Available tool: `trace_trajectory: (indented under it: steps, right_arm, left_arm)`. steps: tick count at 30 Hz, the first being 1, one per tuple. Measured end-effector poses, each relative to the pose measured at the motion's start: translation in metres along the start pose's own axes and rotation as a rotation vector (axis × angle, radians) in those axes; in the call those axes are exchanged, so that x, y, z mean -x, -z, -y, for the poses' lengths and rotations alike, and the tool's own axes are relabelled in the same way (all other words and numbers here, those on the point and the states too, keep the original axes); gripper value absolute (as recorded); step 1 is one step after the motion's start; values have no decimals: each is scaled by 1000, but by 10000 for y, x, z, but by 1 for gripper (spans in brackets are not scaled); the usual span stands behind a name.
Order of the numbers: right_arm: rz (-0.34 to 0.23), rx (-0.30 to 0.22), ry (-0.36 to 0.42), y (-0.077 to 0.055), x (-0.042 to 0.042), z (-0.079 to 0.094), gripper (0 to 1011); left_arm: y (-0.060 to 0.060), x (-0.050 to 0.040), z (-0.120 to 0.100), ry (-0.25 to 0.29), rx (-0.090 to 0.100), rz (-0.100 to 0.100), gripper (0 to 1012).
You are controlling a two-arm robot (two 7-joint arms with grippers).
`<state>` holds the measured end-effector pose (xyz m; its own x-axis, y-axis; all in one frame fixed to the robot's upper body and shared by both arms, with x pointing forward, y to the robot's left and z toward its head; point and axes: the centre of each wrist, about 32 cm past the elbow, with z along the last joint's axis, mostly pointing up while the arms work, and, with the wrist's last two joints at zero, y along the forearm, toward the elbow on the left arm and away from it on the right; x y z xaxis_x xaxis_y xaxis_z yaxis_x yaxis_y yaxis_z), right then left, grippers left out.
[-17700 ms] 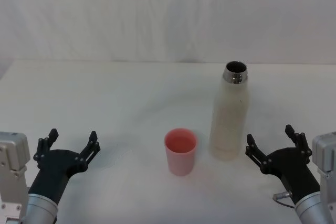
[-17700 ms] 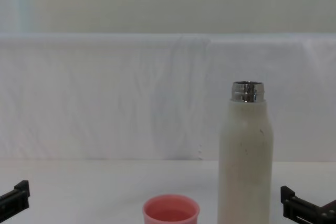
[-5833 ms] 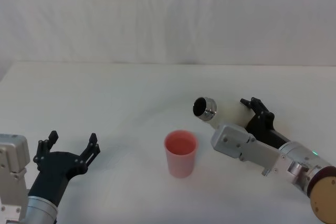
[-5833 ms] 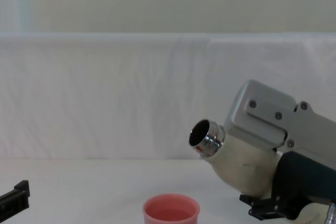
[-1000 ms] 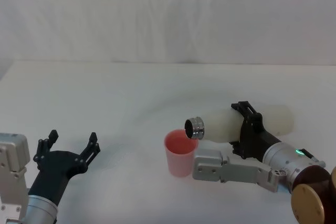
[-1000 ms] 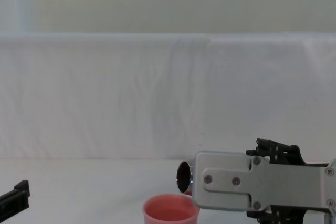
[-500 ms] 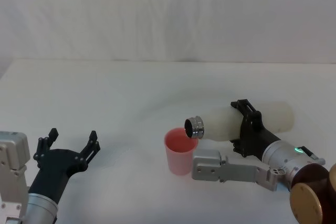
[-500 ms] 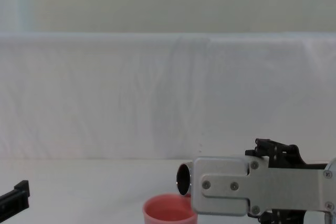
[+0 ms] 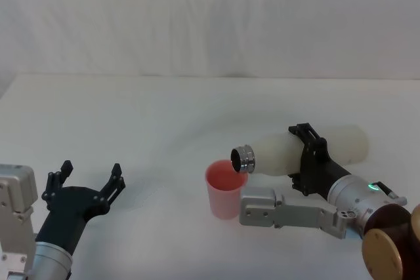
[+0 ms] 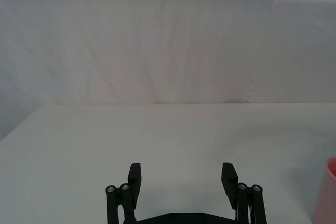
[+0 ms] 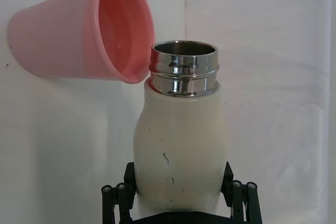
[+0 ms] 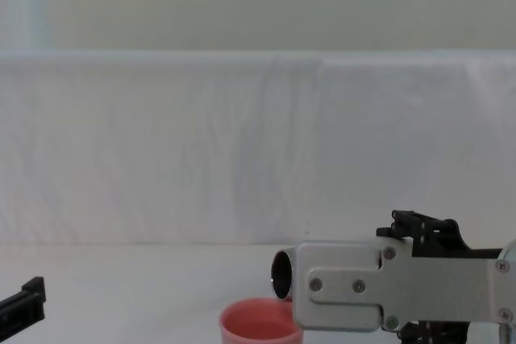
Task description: Grasp the thermos with one hand and pour water into the cup lid.
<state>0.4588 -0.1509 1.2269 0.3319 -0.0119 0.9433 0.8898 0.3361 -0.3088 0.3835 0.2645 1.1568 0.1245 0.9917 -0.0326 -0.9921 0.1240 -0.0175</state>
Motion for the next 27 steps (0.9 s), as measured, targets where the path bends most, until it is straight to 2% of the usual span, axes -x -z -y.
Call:
trace_trajectory:
  steps: [27]
  right_arm:
    - [46,9,-3,-11,-25,5,957]
  left_arm:
    - [0,0,0,0,0,0,1001]
